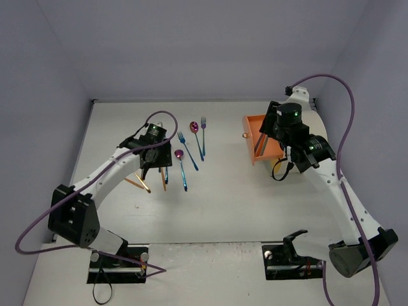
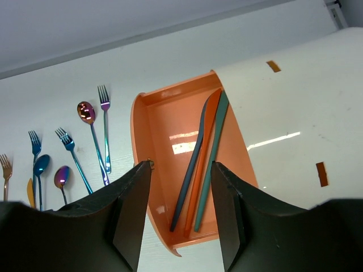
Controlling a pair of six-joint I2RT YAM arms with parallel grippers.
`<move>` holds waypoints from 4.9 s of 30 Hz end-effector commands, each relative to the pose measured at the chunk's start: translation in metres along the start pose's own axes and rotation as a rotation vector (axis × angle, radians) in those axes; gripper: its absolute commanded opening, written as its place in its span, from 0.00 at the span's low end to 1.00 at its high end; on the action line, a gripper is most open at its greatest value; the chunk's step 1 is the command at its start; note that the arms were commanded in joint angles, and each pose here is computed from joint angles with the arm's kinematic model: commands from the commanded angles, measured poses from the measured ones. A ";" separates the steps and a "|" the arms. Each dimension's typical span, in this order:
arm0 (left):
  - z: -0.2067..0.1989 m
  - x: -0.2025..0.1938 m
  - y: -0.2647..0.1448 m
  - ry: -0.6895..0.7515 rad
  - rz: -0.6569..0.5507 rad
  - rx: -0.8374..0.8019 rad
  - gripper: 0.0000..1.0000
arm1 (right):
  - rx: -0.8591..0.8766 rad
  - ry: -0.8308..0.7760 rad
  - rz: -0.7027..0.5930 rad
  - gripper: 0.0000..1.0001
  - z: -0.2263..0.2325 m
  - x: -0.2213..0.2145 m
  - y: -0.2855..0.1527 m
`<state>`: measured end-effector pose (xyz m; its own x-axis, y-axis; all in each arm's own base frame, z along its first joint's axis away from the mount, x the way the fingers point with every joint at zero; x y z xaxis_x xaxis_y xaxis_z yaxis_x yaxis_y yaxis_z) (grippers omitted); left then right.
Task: Sort the eating utensils into containers
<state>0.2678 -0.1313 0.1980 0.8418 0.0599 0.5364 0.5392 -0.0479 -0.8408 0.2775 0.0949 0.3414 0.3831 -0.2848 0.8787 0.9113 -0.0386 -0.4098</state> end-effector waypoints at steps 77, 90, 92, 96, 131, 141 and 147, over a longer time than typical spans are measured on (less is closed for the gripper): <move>-0.069 0.091 -0.148 -0.584 -0.313 -0.783 0.00 | 0.746 -0.228 0.054 0.56 0.196 -0.043 -0.059; -0.073 0.082 -0.159 -0.571 -0.299 -0.821 0.00 | 0.647 -0.250 0.059 0.42 0.205 -0.067 -0.046; -0.074 0.081 -0.159 -0.568 -0.293 -0.824 0.00 | 0.641 -0.255 0.059 0.38 0.205 -0.068 -0.045; -0.076 0.079 -0.157 -0.562 -0.285 -0.824 0.00 | 0.636 -0.255 0.061 0.28 0.206 -0.070 -0.045; 0.028 0.021 -0.130 -0.154 -0.465 -0.071 0.71 | -0.028 0.079 -0.100 0.00 0.035 -0.018 -0.006; 0.029 0.007 -0.095 -0.064 -0.354 -0.007 0.78 | -0.064 0.125 0.018 0.00 0.011 -0.048 0.019; 0.027 0.006 -0.087 -0.052 -0.324 -0.007 0.78 | -0.062 0.129 0.049 0.11 0.009 -0.057 0.021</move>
<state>0.2192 -0.0999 0.2653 0.6511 0.1326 0.7473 0.7558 -0.0227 -0.6545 0.2714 0.1162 0.2788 0.4340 -0.3585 0.8265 0.8639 -0.0948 -0.4947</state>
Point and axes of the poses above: each gripper's point midway between its finger pads, its own y axis out along the fingers, its own z axis along the line the jaws close on, x = y × z, the point moved 8 cm from there along -y, back along the fingers, and after that the axes turned 3 degrees about y, right-handed, at the moved point
